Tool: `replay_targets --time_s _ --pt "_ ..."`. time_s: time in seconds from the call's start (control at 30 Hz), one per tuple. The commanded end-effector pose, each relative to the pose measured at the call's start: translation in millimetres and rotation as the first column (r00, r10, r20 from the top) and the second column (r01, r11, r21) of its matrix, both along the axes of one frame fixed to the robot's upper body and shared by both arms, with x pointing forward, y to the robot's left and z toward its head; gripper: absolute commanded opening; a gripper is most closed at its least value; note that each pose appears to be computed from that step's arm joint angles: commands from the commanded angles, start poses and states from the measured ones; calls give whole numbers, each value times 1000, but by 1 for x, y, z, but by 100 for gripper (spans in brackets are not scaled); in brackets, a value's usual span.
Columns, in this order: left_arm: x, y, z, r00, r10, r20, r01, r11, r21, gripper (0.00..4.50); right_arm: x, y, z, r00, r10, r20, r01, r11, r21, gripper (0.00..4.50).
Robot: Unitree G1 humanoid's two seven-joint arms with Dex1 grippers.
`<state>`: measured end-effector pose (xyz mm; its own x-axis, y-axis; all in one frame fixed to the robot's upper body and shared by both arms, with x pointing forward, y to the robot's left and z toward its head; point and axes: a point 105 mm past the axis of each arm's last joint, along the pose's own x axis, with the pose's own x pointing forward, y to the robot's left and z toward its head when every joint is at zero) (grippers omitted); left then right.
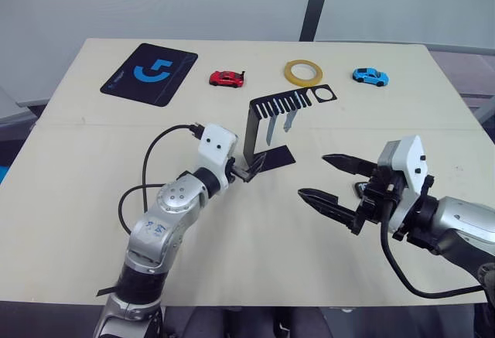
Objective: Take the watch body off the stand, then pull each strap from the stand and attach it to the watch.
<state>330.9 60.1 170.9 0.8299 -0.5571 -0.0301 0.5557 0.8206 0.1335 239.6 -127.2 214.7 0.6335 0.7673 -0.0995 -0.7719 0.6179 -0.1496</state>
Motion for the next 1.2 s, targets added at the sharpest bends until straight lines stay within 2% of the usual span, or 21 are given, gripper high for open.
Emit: replay_targets --time_s 0.03,0.1,0.23,0.7,0.77,0.87,1.2 --pt "4 -2 8 997 16 75 -20 999 51 450 3 1 6 999 -9 47 9 1000 10 445" --pt "8 -3 8 995 29 97 -37 996 78 450 4 1 6 999 -9 50 9 1000 7 445" --pt "15 0 7 991 103 90 -107 993 45 450 7 0 6 998 -15 61 16 1000 -5 445" --pt "29 -3 9 978 175 115 -177 984 8 450 8 1 5 997 -24 71 24 1000 -4 445" --pt "29 -5 10 978 170 121 -171 985 4 396 8 1 5 997 -24 71 24 1000 -2 450" --pt "30 -9 10 980 160 120 -161 987 -1 272 8 1 6 997 -24 69 24 1000 3 450" --pt "34 -13 11 977 173 125 -175 985 -2 272 8 1 7 997 -31 67 30 999 14 450"
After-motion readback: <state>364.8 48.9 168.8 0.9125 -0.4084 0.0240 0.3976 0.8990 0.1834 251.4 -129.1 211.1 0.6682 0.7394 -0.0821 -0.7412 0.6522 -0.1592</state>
